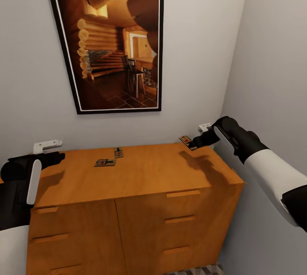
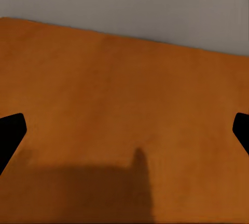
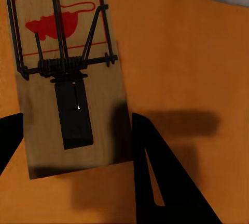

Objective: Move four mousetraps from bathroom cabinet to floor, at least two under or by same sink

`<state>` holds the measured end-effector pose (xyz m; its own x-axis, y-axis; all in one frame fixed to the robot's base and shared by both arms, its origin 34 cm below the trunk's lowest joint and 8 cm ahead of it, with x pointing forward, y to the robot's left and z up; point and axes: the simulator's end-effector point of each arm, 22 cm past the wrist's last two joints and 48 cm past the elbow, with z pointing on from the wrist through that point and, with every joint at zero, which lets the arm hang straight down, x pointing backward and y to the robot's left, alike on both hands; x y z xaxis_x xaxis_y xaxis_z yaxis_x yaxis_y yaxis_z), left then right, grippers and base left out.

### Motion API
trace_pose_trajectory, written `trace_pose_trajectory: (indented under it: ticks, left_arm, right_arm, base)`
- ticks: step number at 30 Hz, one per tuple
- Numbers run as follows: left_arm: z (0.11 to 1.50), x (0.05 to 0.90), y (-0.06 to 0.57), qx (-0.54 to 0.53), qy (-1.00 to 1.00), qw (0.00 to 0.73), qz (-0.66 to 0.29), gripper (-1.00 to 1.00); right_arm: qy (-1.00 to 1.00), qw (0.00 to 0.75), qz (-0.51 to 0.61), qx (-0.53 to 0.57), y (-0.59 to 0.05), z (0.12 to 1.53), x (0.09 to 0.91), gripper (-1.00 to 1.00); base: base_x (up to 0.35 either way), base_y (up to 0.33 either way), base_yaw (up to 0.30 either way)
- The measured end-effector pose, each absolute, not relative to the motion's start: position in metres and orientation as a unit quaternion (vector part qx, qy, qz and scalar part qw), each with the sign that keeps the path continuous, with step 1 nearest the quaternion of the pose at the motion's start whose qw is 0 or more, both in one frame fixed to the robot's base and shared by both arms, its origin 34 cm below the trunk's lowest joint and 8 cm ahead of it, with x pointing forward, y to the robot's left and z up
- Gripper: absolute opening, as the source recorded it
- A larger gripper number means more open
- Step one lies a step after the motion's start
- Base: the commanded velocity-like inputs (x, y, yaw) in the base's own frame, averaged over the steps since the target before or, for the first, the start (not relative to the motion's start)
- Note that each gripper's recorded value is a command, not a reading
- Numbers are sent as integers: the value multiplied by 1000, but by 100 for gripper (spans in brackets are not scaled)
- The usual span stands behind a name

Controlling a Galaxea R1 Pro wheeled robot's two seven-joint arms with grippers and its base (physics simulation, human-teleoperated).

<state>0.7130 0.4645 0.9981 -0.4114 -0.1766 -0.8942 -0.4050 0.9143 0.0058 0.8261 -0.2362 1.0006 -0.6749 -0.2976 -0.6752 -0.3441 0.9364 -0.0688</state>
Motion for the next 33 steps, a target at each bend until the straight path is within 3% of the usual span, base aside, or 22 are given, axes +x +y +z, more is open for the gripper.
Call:
trace_pose_trajectory:
  ticks: [33]
  left_arm:
    - [999, 713, 465, -172, 832, 514, 119, 100]
  right_arm:
    - [915, 363, 32, -176, -236, 1001, 826, -100]
  base:
    - [0, 0, 270]
